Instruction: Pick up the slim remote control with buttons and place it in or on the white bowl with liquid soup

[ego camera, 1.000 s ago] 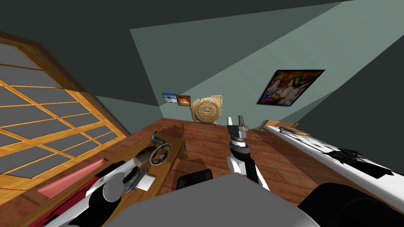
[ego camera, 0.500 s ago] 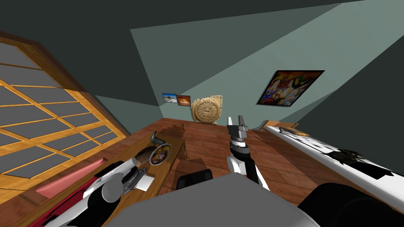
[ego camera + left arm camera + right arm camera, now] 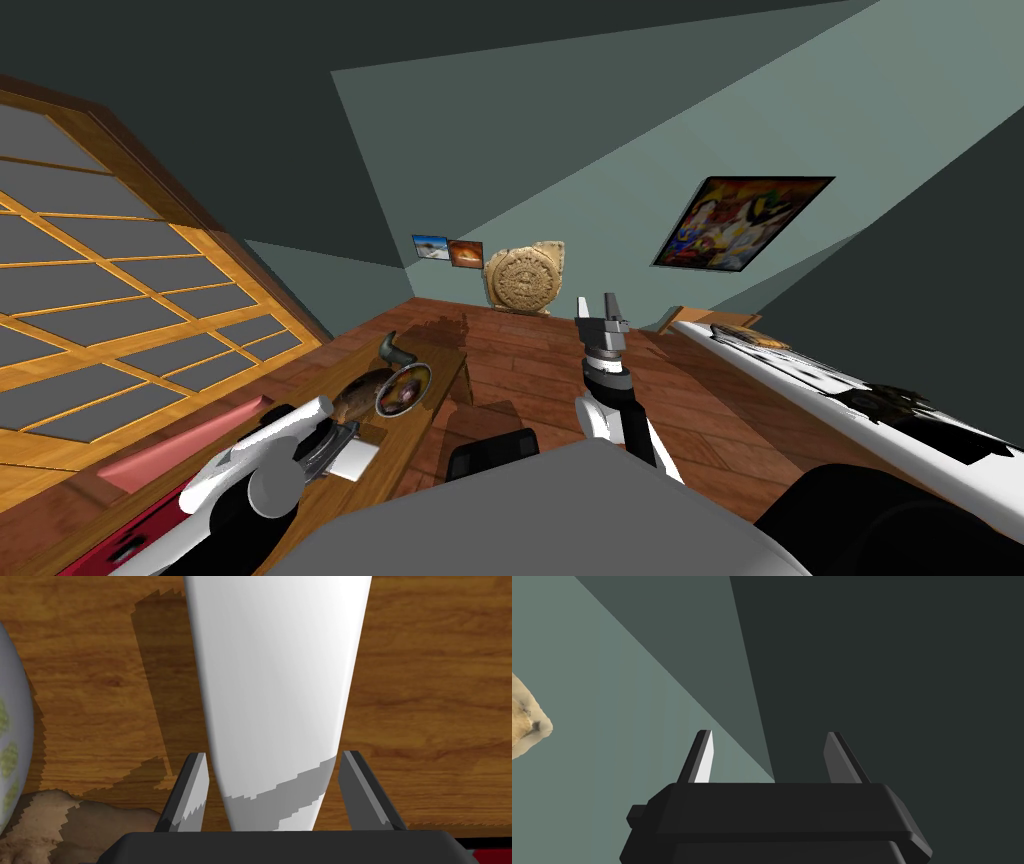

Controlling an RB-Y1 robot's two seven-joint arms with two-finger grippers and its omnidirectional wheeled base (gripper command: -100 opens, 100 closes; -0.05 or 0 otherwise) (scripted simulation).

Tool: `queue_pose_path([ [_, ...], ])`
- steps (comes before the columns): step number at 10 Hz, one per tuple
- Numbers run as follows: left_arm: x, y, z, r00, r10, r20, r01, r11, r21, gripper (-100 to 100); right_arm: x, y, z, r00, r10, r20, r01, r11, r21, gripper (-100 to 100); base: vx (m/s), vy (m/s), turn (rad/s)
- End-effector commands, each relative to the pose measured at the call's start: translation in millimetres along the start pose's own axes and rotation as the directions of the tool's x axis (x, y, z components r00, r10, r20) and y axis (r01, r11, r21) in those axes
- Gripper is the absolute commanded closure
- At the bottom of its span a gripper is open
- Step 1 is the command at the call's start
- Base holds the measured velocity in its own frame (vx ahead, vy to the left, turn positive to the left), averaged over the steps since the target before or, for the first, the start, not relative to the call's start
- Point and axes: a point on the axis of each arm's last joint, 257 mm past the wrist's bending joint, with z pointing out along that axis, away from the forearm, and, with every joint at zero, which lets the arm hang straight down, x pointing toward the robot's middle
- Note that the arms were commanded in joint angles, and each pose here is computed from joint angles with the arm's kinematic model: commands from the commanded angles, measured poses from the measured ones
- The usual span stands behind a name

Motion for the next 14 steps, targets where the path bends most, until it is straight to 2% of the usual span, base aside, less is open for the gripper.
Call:
queue_pose_path([
  [1, -19.9, -9.6, -9.7, 0.999, -0.005, 0.035, 0.004, 1.0, 0.015, 100, 0.0, 0.0, 0.0, 1.0, 0.0, 0.0, 0.0, 1.0, 0.0, 0, -0.028, -0.029, 0.012],
  [2, -48.7, -6.8, -27.0, 0.997, -0.009, 0.078, 0.008, 1.0, 0.017, 100, 0.0, 0.0, 0.0, 1.0, 0.0, 0.0, 0.0, 1.0, 0.0, 0, -0.01, -0.064, 0.05],
  [5, -49.0, -6.7, -27.2, 0.997, -0.009, 0.078, 0.008, 1.0, 0.017, 100, 0.0, 0.0, 0.0, 1.0, 0.0, 0.0, 0.0, 1.0, 0.0, 0, 0.0, -0.035, 0.013],
  [6, -65.9, -5.2, -37.9, 0.994, -0.012, 0.108, 0.01, 1.0, 0.02, 100, 0.0, 0.0, 0.0, 1.0, 0.0, 0.0, 0.0, 1.0, 0.0, 0, 0.005, -0.031, 0.026],
  [7, -93.7, 0.9, -56.5, 0.988, -0.016, 0.155, 0.013, 1.0, 0.02, 100, 0.0, 0.0, 0.0, 1.0, 0.0, 0.0, 0.0, 1.0, 0.0, 0, 0.045, -0.098, 0.093],
  [9, -114.3, 9.7, -71.1, 0.982, -0.017, 0.189, 0.014, 1.0, 0.015, 100, 0.0, 0.0, 0.0, 1.0, 0.0, 0.0, 0.0, 1.0, 0.0, 0, 0.072, -0.131, 0.077],
  [10, -130.3, 20.2, -82.6, 0.977, -0.016, 0.214, 0.015, 1.0, 0.004, 100, 0.0, 0.0, 0.0, 1.0, 0.0, 0.0, 0.0, 1.0, 0.0, 0, 0.098, -0.153, 0.075],
  [13, -154.7, 40.7, -101.4, 0.968, -0.015, 0.252, 0.02, 1.0, -0.019, 100, 0.0, 0.0, 0.0, 1.0, 0.0, 0.0, 0.0, 1.0, 0.0, 0, 0.095, -0.144, 0.066],
  [14, -154.7, 40.7, -101.4, 0.968, -0.015, 0.252, 0.02, 1.0, -0.019, 100, 0.0, 0.0, -0.1, 1.0, 0.0, 0.0, 0.0, 1.0, 0.0, 0, 0.087, -0.119, 0.047],
])
